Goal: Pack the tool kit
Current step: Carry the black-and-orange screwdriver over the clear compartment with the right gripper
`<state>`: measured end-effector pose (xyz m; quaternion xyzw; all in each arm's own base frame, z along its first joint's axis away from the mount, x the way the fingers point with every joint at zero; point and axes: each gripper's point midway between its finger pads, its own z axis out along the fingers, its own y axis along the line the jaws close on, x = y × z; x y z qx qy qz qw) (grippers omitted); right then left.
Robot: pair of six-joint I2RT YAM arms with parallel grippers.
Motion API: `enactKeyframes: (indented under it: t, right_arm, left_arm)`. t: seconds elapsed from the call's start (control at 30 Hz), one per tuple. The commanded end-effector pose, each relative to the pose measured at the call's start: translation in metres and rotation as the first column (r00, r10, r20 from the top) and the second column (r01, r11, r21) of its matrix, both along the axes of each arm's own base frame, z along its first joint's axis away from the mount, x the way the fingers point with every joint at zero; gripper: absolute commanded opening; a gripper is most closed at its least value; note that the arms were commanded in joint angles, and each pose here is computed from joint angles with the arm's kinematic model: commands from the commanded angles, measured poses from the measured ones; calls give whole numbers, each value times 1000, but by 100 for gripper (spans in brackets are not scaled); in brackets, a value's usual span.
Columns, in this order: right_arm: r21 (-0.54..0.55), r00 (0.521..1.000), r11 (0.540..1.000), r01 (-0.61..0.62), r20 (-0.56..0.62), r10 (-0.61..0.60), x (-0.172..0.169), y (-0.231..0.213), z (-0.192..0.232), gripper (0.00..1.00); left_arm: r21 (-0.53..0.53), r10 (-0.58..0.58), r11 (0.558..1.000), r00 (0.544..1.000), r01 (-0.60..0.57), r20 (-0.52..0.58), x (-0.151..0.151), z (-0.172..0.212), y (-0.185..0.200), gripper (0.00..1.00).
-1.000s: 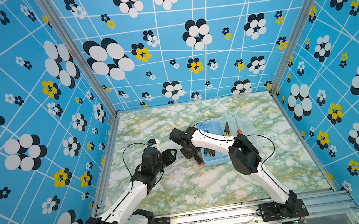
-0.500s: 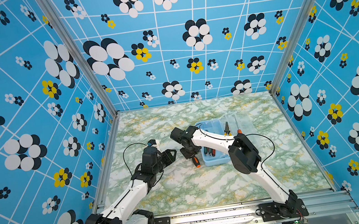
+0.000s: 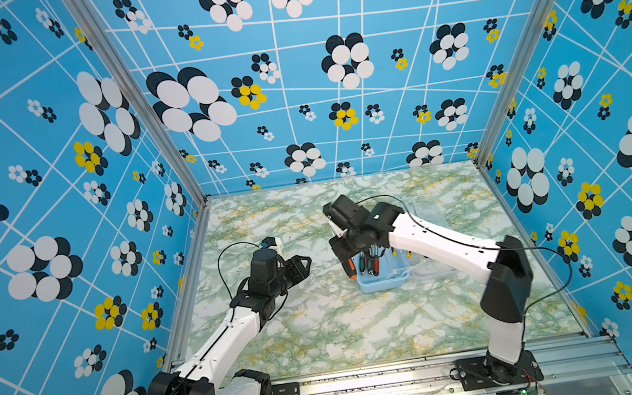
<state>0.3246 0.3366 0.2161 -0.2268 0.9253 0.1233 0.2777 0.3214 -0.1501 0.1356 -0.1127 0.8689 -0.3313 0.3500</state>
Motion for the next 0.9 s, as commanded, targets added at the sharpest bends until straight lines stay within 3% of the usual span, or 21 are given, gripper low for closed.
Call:
enactKeyframes:
  t: [0.0,0.27,0.37,0.6,0.87]
  right_arm:
    - [-75,990,989,131,56,-127,14,-62,7,0]
    - [-142,905,897,419,147,-399,19,-210,18,0]
    - [-160,875,863,480,157,-458,19,-243,11,0]
    - [-243,850,815,526,177,-496,29,-279,-14,0]
    - [-351,873,799,488,214,-439,50,-285,-36,0]
  left_arm:
    - [3,-55,998,998,55,18,7,11,-18,50]
    - [34,-167,985,986,167,20,26,13,-71,49]
    - [31,-189,982,982,188,15,33,7,-85,49]
    - [28,-227,974,974,227,-7,46,-1,-108,48]
    - [28,-236,971,972,236,-7,58,0,-118,48]
